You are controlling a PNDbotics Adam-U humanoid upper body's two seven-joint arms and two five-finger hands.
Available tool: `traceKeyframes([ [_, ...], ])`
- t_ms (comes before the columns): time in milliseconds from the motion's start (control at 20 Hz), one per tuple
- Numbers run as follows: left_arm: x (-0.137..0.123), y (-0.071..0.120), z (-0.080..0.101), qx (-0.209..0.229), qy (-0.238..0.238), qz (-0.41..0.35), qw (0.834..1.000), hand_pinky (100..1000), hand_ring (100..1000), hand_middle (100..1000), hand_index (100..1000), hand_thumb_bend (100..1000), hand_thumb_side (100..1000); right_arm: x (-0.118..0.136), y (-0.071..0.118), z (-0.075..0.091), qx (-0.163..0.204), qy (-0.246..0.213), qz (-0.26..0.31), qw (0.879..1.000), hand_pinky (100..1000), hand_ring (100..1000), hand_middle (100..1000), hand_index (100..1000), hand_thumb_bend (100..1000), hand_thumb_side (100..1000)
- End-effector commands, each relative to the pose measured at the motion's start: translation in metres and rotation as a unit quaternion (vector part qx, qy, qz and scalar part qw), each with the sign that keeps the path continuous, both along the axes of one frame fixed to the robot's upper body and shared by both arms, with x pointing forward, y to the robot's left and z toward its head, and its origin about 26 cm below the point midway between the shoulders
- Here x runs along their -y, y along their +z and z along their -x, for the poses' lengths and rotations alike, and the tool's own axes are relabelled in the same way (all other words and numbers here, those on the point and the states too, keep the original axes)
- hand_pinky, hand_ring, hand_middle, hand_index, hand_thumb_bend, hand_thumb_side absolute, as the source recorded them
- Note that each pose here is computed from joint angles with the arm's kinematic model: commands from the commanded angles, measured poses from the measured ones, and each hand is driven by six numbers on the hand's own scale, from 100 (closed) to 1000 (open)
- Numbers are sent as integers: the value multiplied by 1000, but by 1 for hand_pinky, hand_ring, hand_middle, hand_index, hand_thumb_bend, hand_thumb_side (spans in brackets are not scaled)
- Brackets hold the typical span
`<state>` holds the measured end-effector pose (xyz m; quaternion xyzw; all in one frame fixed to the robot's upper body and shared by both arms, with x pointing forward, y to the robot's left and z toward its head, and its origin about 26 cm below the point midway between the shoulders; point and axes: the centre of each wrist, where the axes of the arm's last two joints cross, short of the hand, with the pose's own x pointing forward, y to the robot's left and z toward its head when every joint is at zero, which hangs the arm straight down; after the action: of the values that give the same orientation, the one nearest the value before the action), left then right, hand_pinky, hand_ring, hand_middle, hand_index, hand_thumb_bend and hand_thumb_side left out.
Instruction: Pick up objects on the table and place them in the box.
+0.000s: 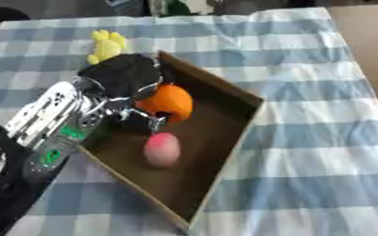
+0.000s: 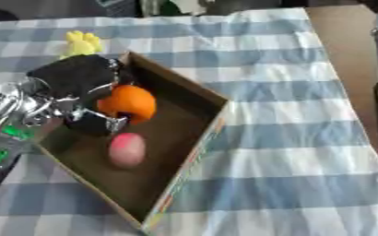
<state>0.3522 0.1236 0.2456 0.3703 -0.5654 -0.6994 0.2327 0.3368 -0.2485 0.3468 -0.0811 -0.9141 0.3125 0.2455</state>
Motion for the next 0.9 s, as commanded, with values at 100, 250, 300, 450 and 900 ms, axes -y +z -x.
traceKeyframes([
  [100, 1, 3, -2, 7, 0, -22, 1000, 509, 757, 726, 889, 100, 323, 3, 9, 7, 18, 0, 0, 1000, 904, 810, 708, 856, 100, 830],
  [250, 2, 4, -1, -5, -5, -31, 1000, 585, 815, 791, 938, 100, 554, 4, 9, 7, 17, -2, -3, 1000, 904, 810, 708, 856, 100, 829],
  [300, 2, 5, -1, -7, -8, -33, 999, 622, 848, 827, 968, 100, 655, 4, 9, 7, 16, -3, -3, 1000, 904, 810, 707, 855, 100, 827],
  [450, 2, 8, 1, -9, -16, -38, 999, 698, 909, 890, 1000, 157, 784, 5, 7, 7, 14, -5, -5, 1000, 904, 810, 707, 855, 100, 824],
  [900, -7, 43, 13, 44, -10, 48, 998, 752, 951, 930, 1000, 254, 994, 8, 5, 8, 8, -8, -8, 1000, 905, 808, 703, 852, 100, 816],
])
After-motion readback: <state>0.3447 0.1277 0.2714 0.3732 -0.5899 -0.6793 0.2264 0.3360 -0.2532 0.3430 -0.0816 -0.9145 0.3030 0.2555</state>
